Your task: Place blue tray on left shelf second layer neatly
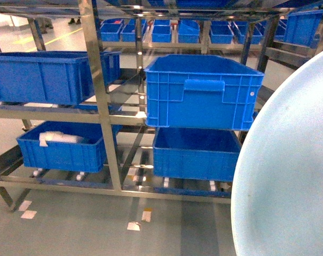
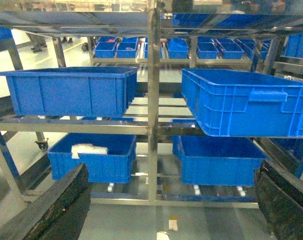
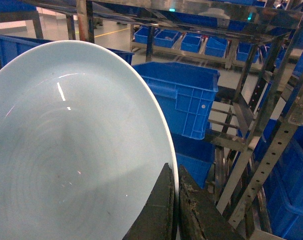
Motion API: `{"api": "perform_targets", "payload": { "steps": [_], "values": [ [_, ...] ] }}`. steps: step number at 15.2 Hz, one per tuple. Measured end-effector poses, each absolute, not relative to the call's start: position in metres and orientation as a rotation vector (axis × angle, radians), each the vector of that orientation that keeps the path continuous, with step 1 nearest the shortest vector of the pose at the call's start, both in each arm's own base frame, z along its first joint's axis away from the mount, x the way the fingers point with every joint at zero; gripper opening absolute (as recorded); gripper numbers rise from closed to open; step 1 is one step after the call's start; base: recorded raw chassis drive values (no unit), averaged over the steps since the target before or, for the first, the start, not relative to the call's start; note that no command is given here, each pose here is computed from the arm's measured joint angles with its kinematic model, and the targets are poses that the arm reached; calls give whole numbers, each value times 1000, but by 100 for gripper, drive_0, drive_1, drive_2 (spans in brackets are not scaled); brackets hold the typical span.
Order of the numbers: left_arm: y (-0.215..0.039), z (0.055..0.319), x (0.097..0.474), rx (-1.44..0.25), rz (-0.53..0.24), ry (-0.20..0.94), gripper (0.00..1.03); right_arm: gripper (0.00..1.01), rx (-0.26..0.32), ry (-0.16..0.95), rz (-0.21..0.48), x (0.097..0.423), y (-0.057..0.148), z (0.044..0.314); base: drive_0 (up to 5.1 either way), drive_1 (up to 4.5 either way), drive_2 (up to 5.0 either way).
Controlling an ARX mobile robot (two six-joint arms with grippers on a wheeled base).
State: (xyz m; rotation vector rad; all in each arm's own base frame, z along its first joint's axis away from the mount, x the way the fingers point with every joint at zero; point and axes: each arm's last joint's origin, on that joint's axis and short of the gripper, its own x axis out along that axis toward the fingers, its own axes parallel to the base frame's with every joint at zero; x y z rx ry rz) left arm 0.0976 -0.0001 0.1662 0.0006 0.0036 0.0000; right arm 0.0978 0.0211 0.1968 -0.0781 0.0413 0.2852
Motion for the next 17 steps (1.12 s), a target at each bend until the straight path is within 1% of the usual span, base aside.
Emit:
{"api": "perform_targets", "payload": {
  "steps": [12,17],
  "values": [
    [0,166,98,0,0,4,98,2,-78,46,285,98,21,196,-177,-177,-177],
    [0,166,98,0,0,5,98,2,-79,42,286,98,21,197,-3,422,-429]
  ]
}}
